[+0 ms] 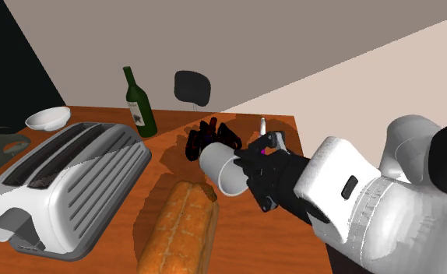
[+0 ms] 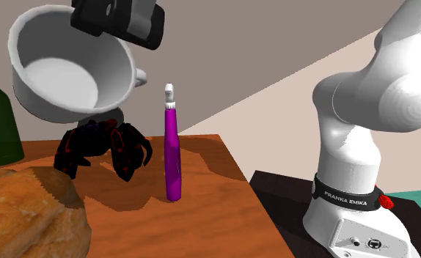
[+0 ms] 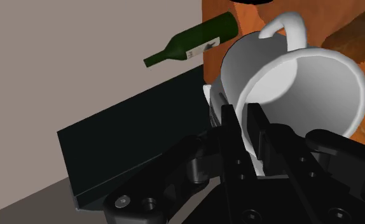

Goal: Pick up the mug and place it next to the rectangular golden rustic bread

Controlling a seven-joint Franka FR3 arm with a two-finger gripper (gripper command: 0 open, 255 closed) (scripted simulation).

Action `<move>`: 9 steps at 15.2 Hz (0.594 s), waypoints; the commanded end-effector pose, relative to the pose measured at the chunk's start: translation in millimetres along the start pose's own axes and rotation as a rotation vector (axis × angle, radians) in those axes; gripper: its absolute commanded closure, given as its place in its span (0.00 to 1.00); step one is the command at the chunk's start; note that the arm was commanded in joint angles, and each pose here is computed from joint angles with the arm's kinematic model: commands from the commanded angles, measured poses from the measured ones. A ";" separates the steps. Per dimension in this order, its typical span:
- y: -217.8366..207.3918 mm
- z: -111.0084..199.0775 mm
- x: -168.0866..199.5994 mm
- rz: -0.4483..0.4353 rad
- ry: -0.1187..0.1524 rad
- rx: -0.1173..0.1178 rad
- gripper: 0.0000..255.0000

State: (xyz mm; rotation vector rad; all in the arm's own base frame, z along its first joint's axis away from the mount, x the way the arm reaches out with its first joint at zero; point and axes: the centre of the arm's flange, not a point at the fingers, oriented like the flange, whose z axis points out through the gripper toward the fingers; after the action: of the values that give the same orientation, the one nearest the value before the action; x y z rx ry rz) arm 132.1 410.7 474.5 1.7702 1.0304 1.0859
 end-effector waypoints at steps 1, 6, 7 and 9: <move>-11.7 -21.6 16.4 0.001 -0.001 0.002 1.00; -39.0 -68.3 54.3 0.001 -0.001 0.002 1.00; -44.5 -77.6 61.9 0.001 -0.001 0.002 1.00; -55.4 -96.2 77.0 0.001 -0.001 0.002 1.00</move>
State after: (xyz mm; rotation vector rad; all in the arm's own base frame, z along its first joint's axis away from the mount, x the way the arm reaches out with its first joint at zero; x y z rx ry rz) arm 62.8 509.8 474.0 1.7689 1.0296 1.0862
